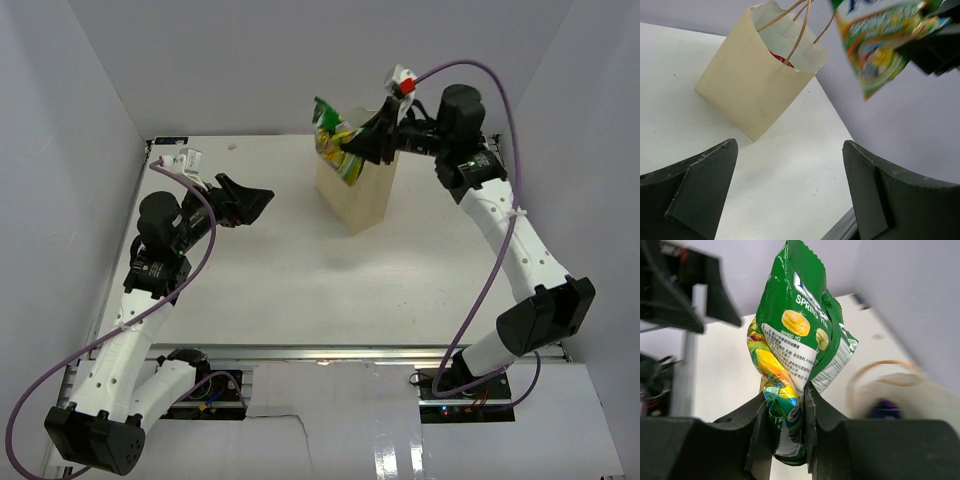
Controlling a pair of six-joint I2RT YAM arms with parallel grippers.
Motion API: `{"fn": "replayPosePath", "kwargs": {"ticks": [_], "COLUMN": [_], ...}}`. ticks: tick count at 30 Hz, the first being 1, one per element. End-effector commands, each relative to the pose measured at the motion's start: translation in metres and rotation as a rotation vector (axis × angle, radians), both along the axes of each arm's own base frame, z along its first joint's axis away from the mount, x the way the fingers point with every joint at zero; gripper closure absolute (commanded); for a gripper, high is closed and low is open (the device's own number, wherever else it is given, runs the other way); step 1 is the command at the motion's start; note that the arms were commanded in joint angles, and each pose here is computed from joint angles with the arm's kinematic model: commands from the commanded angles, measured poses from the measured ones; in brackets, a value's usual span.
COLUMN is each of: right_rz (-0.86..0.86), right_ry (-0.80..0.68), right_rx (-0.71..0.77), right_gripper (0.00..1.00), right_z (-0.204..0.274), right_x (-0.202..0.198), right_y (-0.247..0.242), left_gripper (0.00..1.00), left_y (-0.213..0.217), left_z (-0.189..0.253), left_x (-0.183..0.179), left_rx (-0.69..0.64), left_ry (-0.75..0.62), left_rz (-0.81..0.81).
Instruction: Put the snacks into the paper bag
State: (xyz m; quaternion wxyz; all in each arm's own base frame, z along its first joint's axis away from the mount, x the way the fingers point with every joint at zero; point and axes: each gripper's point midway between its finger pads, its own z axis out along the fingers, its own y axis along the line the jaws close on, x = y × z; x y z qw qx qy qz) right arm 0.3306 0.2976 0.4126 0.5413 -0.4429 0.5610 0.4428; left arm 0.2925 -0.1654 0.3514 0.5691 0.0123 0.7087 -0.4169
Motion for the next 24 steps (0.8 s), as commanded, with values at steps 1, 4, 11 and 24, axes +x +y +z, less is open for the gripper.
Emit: {"fn": "replayPosePath", "kwargs": {"ticks": [1, 4, 11, 24], "right_rz": [-0.146, -0.281, -0.519, -0.38], "right_ry": [-0.231, -0.239, -0.2, -0.138], "right_rx": [0.046, 0.048, 0.04, -0.047], "right_gripper": [0.92, 0.92, 0.92, 0.16], "right_z": [0.065, 0.071, 0.039, -0.023], "right_x": [0.017, 0.049, 0.13, 0.11], "right_y": [-0.036, -0.053, -0.065, -0.052], "left_gripper": [0.04, 0.04, 0.04, 0.04], "left_y": [0.007, 0.006, 0.007, 0.01], "left_z": [-0.027, -0.033, -0.047, -0.054], "left_x": [0.005, 0.003, -0.001, -0.004], "left_rx": [0.035, 0.024, 0.034, 0.043], "left_ry": [0.053, 0.062, 0.09, 0.095], "left_rz": [0.043, 0.036, 0.034, 0.046]}}
